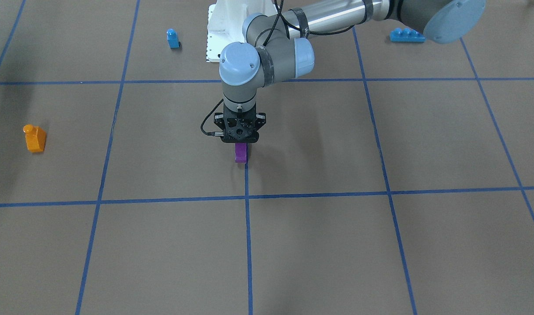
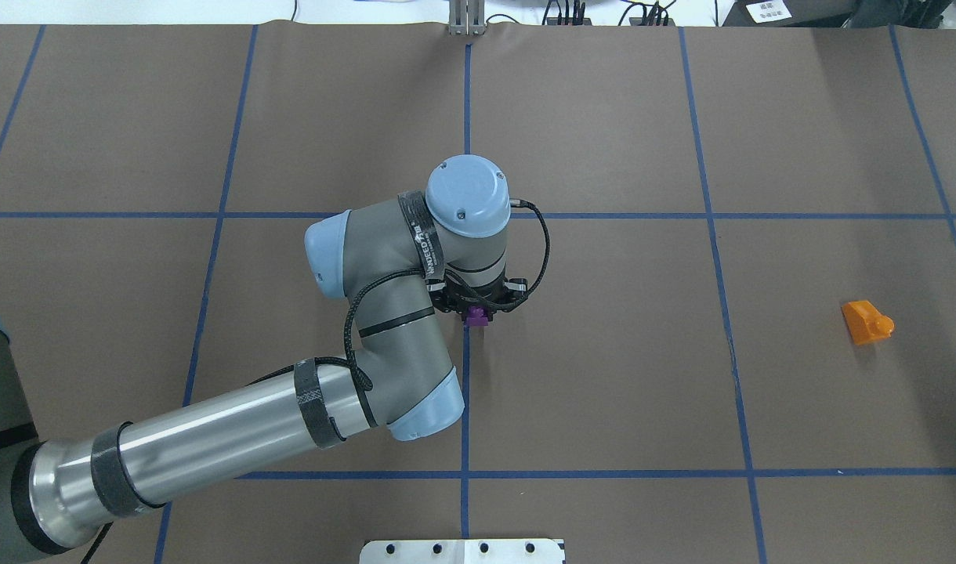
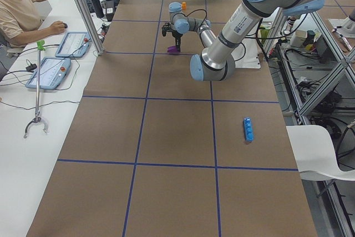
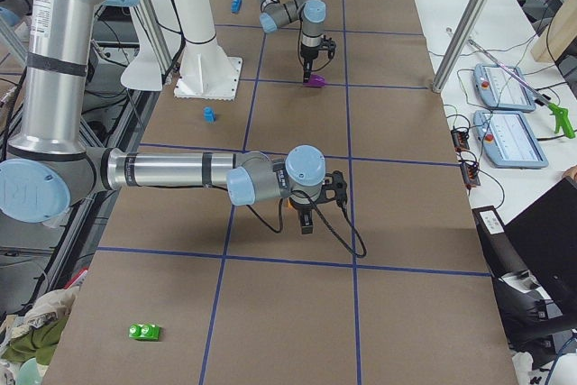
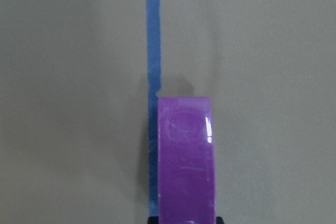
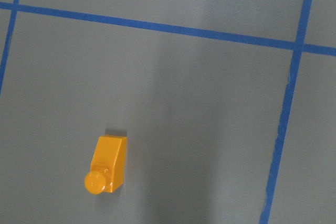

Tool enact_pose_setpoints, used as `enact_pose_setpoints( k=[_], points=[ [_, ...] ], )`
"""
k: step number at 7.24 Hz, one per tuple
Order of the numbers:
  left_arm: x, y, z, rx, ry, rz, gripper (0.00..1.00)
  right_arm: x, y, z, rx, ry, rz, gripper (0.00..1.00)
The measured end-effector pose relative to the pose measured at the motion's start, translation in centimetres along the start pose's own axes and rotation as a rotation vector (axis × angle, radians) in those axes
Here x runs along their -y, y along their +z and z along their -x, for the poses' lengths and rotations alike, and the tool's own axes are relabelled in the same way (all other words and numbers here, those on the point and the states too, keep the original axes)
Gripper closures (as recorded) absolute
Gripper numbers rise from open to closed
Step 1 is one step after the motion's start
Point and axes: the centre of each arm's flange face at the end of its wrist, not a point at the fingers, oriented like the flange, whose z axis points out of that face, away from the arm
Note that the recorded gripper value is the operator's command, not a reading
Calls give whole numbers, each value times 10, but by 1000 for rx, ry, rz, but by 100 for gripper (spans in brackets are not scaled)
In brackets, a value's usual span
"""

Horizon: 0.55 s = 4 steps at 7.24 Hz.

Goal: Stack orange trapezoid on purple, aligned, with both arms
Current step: 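Carry the purple block with the left gripper to the table center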

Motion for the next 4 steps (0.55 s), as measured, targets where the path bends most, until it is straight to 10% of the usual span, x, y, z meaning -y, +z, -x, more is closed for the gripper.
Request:
enact_pose_setpoints(
  k=[4],
  points=[
    [4, 8, 6, 14, 26, -2, 100, 0, 3, 2, 1, -4, 7, 0]
  ],
)
